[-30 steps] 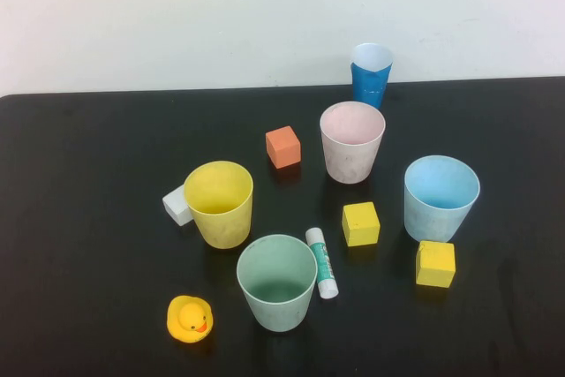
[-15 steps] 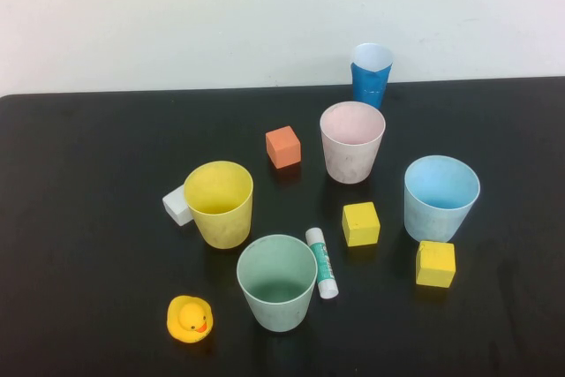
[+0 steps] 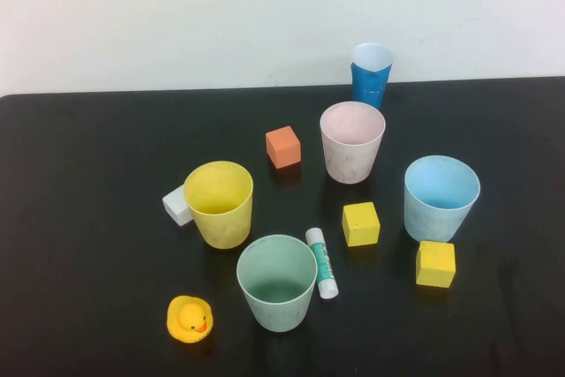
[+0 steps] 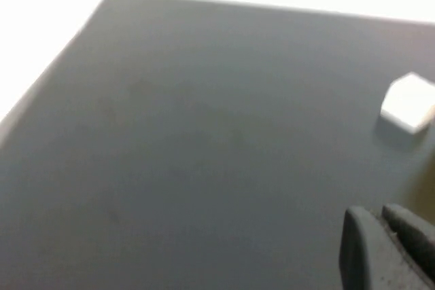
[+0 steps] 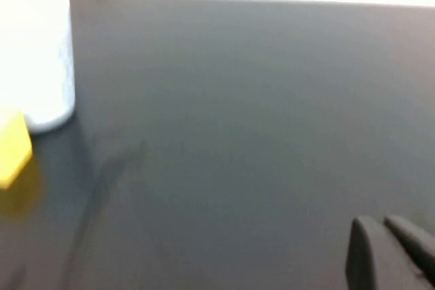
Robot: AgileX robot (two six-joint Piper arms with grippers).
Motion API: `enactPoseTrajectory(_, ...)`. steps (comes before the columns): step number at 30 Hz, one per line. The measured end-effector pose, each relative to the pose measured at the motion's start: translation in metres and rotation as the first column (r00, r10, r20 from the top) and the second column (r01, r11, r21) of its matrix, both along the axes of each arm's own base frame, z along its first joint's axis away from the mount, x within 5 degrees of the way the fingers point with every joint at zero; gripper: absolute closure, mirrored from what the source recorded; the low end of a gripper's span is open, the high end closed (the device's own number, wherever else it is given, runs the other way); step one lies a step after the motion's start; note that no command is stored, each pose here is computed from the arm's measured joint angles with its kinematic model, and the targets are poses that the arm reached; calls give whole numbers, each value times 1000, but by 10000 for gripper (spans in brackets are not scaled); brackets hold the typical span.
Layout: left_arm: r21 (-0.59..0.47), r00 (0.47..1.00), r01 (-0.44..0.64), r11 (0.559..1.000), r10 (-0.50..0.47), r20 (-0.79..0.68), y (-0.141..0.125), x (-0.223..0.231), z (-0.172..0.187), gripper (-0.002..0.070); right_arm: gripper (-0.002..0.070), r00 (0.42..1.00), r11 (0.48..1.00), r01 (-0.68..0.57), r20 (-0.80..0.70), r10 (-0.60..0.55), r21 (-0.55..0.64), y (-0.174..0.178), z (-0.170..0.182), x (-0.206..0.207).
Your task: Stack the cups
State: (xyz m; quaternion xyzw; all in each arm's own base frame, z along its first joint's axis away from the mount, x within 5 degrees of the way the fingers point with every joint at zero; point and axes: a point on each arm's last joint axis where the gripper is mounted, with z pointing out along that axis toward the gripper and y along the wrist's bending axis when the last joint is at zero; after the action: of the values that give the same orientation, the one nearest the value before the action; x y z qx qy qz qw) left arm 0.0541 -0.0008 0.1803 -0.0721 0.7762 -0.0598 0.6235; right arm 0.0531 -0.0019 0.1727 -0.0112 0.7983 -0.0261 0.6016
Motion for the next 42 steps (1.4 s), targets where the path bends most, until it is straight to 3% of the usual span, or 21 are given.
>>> enactPoseTrajectory(5, -1, 990, -8, 1000, 8, 140, 1, 2, 13, 677, 678, 980, 1000, -6, 199, 7, -5, 0, 18, 3)
enactPoseTrajectory(9, 0, 949, -18, 1000, 17, 314, 2, 2, 29, 677, 679, 906, 1000, -11, 422, 15, -12, 1, 39, 2)
enactPoseTrajectory(17, -10, 738, -36, 999, 33, 674, 3, -10, 65, 677, 678, 692, 1000, -28, 721, 25, -7, 3, 71, -9)
enactPoseTrajectory(21, -19, 643, -36, 999, 38, 765, 4, -17, 75, 677, 679, 666, 1000, -27, 745, 26, -10, 3, 74, -10)
enactPoseTrajectory(23, -23, 621, -34, 999, 40, 783, 4, -18, 77, 677, 679, 673, 1000, -27, 739, 23, -7, 2, 73, -10)
enactPoseTrajectory(25, -30, 652, -27, 999, 40, 757, 4, -16, 76, 676, 678, 725, 1000, -24, 689, 20, -4, 2, 73, -8)
enactPoseTrajectory(30, -49, 811, -3, 999, 31, 585, 2, -17, 100, 677, 678, 874, 1000, -2, 486, 14, -25, 1, 98, -13)
enactPoseTrajectory(37, -31, 965, -5, 999, 13, 261, 1, -1, 138, 677, 679, 972, 978, -13, 228, 61, -207, 1, 132, -16)
enactPoseTrajectory(42, 8, 1000, 11, 1000, -11, 17, 0, 32, 151, 676, 679, 979, 926, -201, -55, 194, -320, 9, 131, 3)
